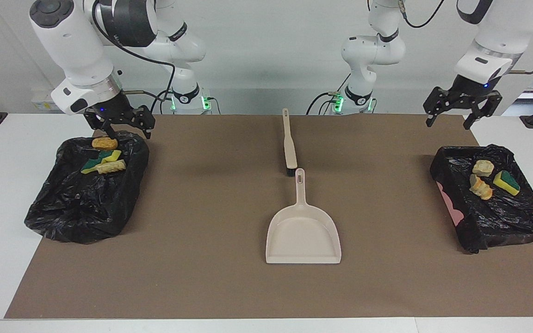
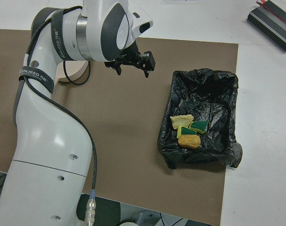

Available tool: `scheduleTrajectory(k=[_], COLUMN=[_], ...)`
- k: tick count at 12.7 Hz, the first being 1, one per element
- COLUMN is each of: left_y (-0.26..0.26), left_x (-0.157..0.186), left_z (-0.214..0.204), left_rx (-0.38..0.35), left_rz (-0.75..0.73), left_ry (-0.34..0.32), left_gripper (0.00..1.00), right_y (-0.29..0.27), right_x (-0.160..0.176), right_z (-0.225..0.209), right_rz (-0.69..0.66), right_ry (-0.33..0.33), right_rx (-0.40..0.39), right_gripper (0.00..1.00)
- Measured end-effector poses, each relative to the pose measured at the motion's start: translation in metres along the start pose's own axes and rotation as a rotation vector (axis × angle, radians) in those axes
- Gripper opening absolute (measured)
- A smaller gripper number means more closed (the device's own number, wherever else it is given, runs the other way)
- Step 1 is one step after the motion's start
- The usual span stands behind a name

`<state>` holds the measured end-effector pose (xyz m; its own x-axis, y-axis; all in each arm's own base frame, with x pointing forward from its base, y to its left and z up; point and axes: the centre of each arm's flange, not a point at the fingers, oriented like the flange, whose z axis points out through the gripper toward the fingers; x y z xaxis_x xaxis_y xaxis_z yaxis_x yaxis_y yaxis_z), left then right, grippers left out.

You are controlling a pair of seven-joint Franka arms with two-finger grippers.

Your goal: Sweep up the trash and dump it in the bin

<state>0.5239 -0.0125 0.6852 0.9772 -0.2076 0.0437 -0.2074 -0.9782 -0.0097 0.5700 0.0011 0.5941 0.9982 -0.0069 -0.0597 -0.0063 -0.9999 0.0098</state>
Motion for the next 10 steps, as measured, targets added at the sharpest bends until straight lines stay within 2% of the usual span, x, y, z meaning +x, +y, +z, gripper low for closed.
scheduleTrajectory(k=[10], left_y=[0.0026], left_x=[-0.0023], left_z=[-0.0016], left_rx=[-0.002], left_rz=[-0.001], left_ry=[-0.009], left_gripper=[1.00], right_y=[-0.0014], right_x=[0.0001], right_z=[-0.0018], right_rz=[-0.002], right_ry=[0.004], right_rx=[0.001], right_gripper=[1.00])
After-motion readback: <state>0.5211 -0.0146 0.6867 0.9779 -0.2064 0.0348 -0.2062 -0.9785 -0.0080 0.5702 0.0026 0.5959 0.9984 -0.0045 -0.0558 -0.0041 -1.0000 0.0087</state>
